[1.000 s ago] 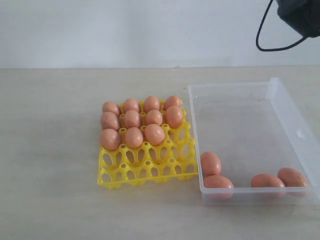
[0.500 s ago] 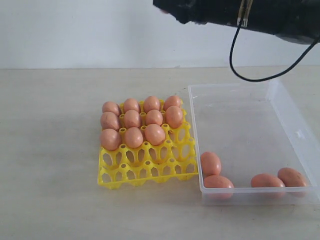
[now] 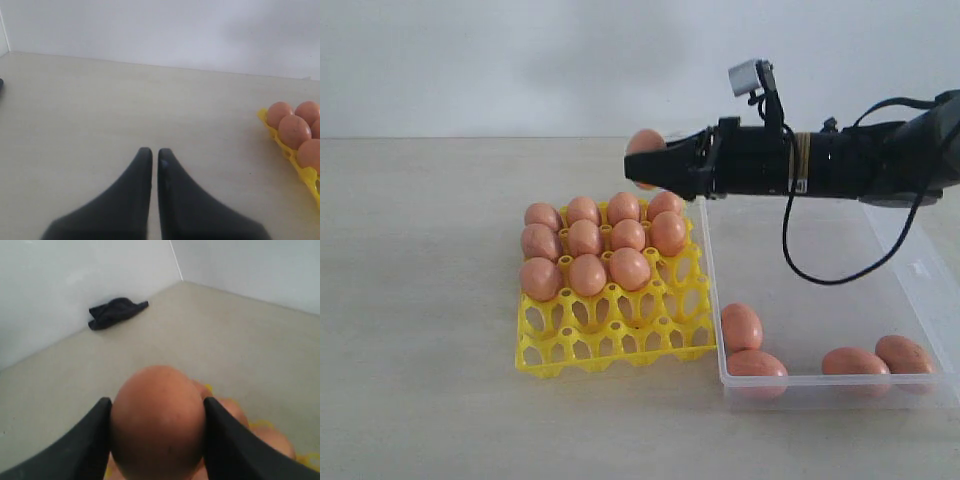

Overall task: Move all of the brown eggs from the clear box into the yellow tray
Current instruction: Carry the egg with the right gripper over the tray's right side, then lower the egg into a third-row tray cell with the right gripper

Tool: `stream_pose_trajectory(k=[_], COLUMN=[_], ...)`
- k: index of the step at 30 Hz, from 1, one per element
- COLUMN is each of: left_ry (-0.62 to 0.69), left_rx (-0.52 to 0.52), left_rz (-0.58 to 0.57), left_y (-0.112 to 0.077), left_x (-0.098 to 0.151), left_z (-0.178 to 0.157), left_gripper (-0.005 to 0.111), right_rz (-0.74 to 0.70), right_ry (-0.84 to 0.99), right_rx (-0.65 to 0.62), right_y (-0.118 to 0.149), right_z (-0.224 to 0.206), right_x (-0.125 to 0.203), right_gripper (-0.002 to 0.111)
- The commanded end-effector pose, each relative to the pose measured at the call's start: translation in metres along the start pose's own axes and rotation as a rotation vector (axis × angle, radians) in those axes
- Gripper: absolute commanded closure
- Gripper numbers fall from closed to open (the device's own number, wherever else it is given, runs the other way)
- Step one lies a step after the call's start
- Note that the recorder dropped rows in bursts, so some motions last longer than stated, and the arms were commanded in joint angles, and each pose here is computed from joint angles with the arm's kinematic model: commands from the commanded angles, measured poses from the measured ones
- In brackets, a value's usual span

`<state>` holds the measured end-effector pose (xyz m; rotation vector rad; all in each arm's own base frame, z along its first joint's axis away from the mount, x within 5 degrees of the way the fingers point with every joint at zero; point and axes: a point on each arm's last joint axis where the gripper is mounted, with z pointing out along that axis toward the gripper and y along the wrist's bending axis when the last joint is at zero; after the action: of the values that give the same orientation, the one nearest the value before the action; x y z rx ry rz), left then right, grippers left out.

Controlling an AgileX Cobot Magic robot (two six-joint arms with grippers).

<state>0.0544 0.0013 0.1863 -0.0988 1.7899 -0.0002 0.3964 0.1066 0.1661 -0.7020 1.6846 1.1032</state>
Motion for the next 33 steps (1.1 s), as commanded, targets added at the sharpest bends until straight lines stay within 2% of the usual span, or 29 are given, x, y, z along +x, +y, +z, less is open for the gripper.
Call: stream_pose_trajectory(k=[1,5,11,25,33], left_ry=[0.001,0.001,0.001,0.001,0.001], left_rx=[-0.001,-0.001,-0.001,-0.001,-0.001], left_rz=[0.003,0.003,0.003,0.003,0.003], left_y=[0.000,0.000,0.000,0.000,0.000], left_x=[0.001,0.001,0.001,0.001,0.001], left_z=[0.000,0.000,0.000,0.000,0.000], left_gripper=[0.103,0.103,0.103,0.103,0.103], right_rz=[-0.016,-0.040,-0.052,-0.060,-0.139], right_ry=[0.089,0.173,0.192,0.222,0.267], right_rx=[0.065,0.135,0.157,0.150,0.129], right_y=[0.002,0.000,-0.001,0.000,0.005], right_z=[-0.010,-0.015,-0.016,-0.016,-0.008], right_x=[0.030,0.049,0.053,0.056,0.060], right_gripper=[0.109,0.109,0.109,0.109,0.109])
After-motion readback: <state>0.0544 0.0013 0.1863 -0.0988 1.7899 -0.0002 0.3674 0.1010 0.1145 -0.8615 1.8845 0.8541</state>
